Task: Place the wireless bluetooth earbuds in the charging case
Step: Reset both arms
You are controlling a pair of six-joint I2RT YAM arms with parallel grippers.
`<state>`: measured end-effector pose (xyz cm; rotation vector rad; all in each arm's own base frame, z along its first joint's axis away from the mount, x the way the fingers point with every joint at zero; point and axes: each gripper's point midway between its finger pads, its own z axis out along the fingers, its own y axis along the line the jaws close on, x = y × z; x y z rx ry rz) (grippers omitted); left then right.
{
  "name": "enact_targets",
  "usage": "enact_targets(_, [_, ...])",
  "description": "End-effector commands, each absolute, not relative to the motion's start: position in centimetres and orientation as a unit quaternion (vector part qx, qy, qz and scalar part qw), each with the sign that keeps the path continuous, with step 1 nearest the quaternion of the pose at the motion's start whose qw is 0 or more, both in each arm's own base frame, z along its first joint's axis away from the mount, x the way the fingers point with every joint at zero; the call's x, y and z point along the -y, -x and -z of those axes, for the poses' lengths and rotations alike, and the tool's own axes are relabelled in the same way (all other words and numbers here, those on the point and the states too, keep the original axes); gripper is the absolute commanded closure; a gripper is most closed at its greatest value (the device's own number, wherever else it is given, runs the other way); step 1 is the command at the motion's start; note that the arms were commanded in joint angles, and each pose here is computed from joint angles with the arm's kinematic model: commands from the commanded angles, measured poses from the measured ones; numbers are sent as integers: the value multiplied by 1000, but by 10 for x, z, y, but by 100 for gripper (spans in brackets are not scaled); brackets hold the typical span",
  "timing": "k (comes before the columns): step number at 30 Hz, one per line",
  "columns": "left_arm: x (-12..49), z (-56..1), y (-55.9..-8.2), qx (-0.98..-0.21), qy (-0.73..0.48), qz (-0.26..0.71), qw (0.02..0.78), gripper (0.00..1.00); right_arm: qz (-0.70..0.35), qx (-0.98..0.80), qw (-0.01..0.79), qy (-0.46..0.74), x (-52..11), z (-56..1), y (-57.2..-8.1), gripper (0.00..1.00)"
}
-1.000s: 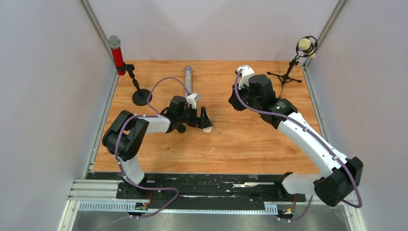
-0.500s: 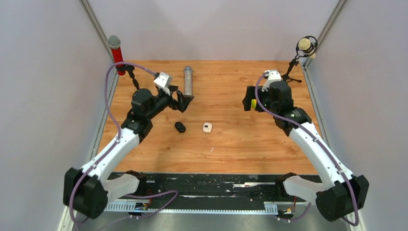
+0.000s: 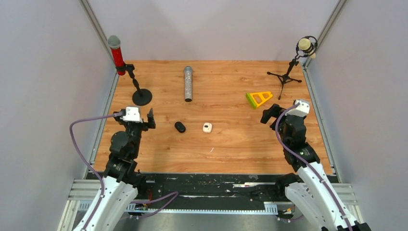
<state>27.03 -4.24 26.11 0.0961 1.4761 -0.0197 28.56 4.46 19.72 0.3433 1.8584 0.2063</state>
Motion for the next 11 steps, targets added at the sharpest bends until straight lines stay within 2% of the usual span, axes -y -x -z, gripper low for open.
enact_targets(1, [-20, -224, -266, -698, -67, -198, 685, 0, -108, -734, 632, -223, -30, -215, -286, 0])
enact_targets(4, [-40, -197, -262, -718, -50, -242, 650, 0, -102, -720, 643, -241, -23, -206, -284, 0])
enact_targets(11, [-23, -181, -265, -741, -59, -179, 645, 0, -83, -727, 630, -262, -17, -183, -287, 0])
